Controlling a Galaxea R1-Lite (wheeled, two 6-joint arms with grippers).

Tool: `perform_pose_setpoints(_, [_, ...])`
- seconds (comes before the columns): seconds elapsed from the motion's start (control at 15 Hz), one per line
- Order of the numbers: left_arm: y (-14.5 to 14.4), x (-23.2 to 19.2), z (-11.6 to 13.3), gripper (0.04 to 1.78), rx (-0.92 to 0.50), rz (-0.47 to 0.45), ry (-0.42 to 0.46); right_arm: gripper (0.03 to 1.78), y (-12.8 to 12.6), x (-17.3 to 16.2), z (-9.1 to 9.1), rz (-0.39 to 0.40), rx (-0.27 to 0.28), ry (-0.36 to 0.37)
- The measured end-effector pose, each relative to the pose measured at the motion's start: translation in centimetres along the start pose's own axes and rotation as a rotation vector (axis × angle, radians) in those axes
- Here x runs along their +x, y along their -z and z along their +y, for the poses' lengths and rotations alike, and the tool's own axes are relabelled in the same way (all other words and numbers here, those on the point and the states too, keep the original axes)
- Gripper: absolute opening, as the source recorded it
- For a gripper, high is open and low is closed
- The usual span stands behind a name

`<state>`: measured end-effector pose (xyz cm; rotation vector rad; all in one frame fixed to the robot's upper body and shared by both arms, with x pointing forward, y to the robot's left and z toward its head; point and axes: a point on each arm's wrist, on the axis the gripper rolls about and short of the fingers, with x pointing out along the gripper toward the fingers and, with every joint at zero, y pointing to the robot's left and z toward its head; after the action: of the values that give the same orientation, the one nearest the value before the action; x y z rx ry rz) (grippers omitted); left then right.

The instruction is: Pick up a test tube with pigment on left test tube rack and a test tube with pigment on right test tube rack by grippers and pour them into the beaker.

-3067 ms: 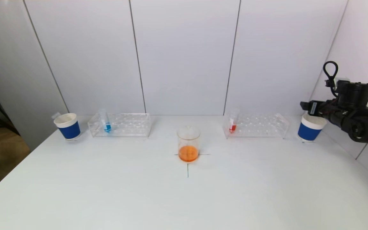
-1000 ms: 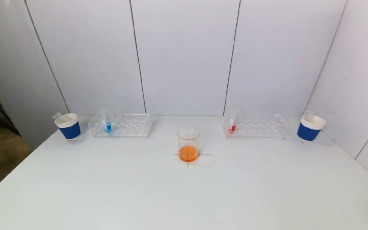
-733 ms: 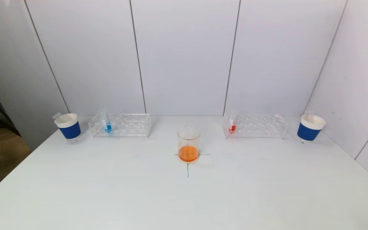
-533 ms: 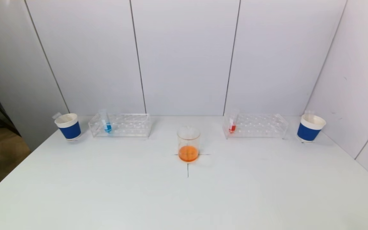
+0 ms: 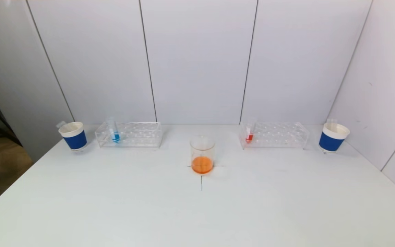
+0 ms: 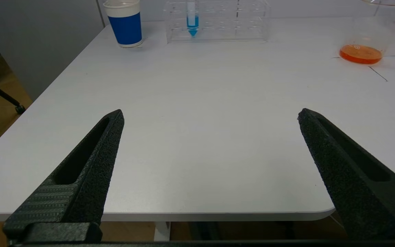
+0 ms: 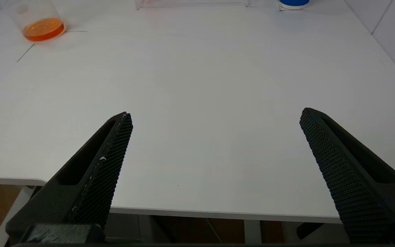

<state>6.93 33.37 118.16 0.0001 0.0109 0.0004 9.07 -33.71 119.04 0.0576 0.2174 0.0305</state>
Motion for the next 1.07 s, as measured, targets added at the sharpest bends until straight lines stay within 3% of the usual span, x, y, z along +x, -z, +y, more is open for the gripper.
perform_pose_setpoints(0.27, [0.0, 0.0, 0.0, 1.77, 0.0, 0.0, 0.0, 1.77, 0.2, -0.4, 0.0, -0.038, 0.001, 0.072])
perform_pose_setpoints(0.4, [0.0, 0.0, 0.0, 1.77, 0.0, 0.0, 0.0, 1.77, 0.3, -0.6, 0.0, -0.064, 0.0, 0.07])
perform_pose_setpoints(0.73, [0.0, 0.0, 0.0, 1.77, 0.0, 0.0, 0.0, 1.77, 0.8, -1.8, 0.0, -0.217, -0.004, 0.045])
perform_pose_setpoints(1.07, [0.0, 0.0, 0.0, 1.77, 0.0, 0.0, 0.0, 1.77, 0.9, -2.0, 0.0, -0.25, -0.004, 0.042])
